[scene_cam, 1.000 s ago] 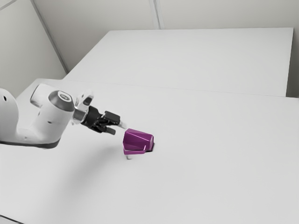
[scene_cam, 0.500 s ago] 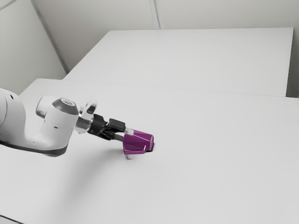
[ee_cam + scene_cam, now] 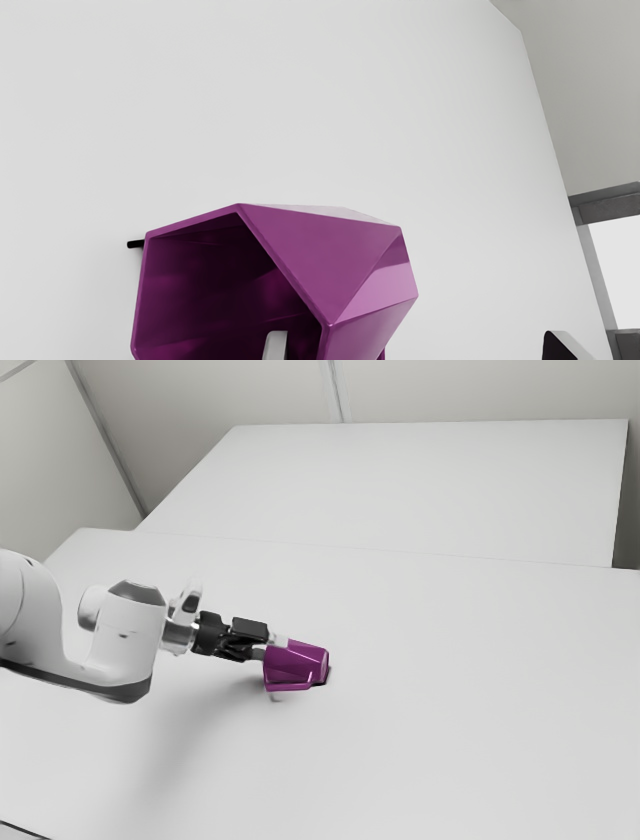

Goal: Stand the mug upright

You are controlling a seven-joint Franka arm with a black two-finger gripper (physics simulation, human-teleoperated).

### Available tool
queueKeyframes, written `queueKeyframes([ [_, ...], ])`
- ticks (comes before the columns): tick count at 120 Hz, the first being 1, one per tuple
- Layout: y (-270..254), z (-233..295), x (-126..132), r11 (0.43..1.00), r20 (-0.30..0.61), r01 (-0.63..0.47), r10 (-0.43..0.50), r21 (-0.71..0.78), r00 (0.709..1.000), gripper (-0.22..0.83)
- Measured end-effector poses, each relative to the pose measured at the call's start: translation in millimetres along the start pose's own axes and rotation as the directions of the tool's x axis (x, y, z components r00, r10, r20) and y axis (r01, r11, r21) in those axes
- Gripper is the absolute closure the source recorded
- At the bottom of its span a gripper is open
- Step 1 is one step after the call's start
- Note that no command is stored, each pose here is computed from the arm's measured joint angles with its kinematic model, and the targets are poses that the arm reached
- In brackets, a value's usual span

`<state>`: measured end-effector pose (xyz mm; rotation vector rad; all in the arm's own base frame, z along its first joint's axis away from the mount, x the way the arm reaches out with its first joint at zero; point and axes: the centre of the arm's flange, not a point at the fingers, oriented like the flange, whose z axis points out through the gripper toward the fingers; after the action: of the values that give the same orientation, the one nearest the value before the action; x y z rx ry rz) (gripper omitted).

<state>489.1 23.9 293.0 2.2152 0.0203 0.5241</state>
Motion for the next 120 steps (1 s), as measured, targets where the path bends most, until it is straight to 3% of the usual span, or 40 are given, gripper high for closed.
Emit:
queueKeyframes([
  [39, -5, 10, -7, 0.998, 0.002, -0.027, 0.027, -0.049, 1.0, 0.12],
  [83, -2, 12, -8, 0.995, -0.012, -0.061, 0.06, -0.075, 0.998, 0.63],
  [120, 2, 10, -5, 0.992, -0.023, -0.102, 0.101, -0.069, 0.995, 0.76],
])
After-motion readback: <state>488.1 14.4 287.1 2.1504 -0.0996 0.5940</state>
